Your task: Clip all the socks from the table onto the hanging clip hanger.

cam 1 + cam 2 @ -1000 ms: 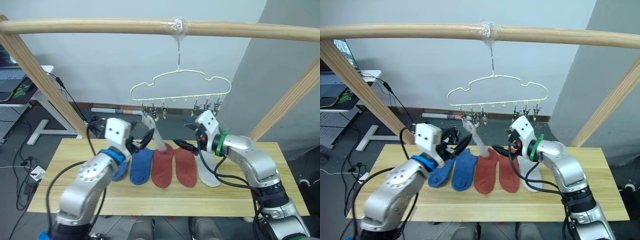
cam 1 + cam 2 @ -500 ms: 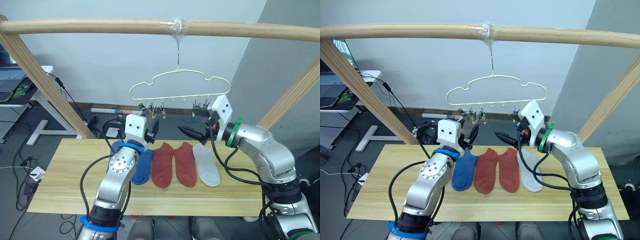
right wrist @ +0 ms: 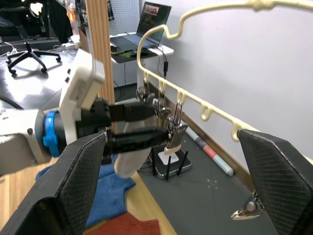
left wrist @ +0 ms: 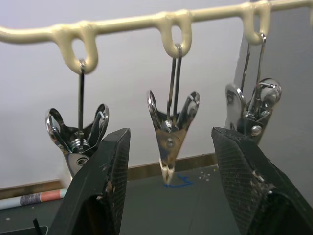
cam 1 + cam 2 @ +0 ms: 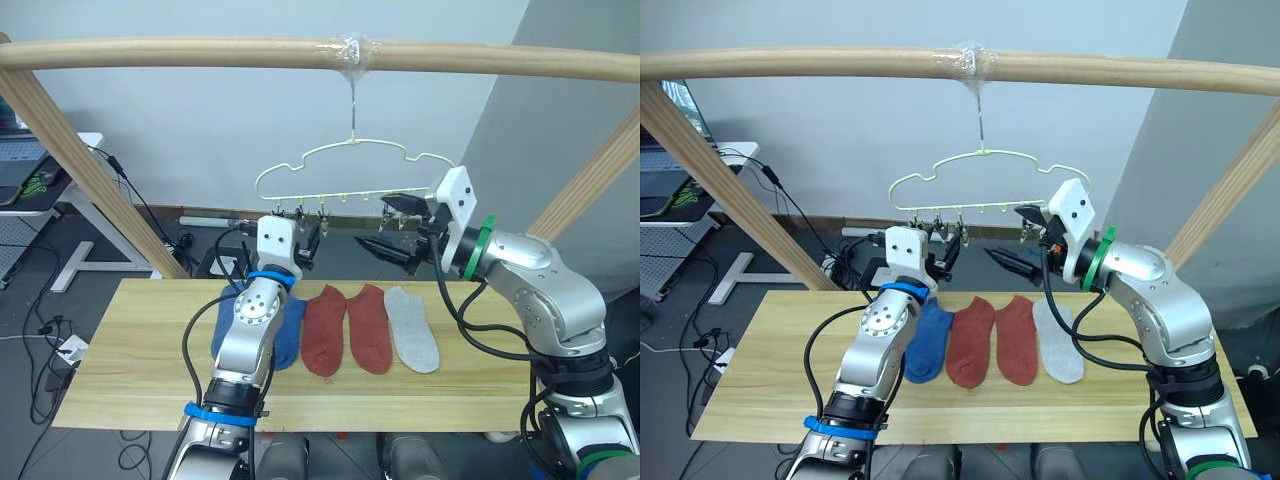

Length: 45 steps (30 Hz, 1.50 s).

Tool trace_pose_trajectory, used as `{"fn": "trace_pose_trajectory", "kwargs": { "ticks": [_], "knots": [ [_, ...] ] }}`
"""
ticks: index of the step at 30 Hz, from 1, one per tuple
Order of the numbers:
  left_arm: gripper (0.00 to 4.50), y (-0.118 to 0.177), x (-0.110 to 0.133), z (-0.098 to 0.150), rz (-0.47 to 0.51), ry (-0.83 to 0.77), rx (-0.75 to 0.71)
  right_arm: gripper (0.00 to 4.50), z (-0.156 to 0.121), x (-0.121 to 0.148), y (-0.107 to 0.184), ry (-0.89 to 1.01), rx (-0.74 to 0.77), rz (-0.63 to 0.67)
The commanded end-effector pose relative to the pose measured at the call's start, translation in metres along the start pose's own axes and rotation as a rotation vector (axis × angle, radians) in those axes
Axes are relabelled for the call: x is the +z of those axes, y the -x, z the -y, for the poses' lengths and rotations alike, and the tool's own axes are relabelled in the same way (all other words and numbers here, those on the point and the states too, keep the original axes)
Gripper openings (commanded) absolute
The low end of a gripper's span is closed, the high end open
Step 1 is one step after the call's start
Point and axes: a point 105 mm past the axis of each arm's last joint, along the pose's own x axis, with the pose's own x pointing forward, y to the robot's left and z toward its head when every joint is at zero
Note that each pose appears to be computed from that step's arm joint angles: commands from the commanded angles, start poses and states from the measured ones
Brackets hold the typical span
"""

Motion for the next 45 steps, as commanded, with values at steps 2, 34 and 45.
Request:
{"fn": "trace_pose_trajectory", "kwargs": {
  "ticks": [2, 34, 45],
  "knots": [
    [2.7, -0.004, 0.015, 0.0, 0.06, -0.027, 0.006, 4.5, -0.001, 0.016, 0.002, 0.041, -0.001, 0.05],
    [1.94, -0.013, 0.039, 0.0, 0.154, -0.004, 0.013, 4.5, 0.0, 0.028, -0.002, 0.043, -0.006, 0.05],
    [1.94, -0.015, 0.044, 0.001, 0.169, -0.016, 0.007, 4.5, 0.003, 0.019, 0.001, 0.032, -0.013, 0.046]
  ]
}}
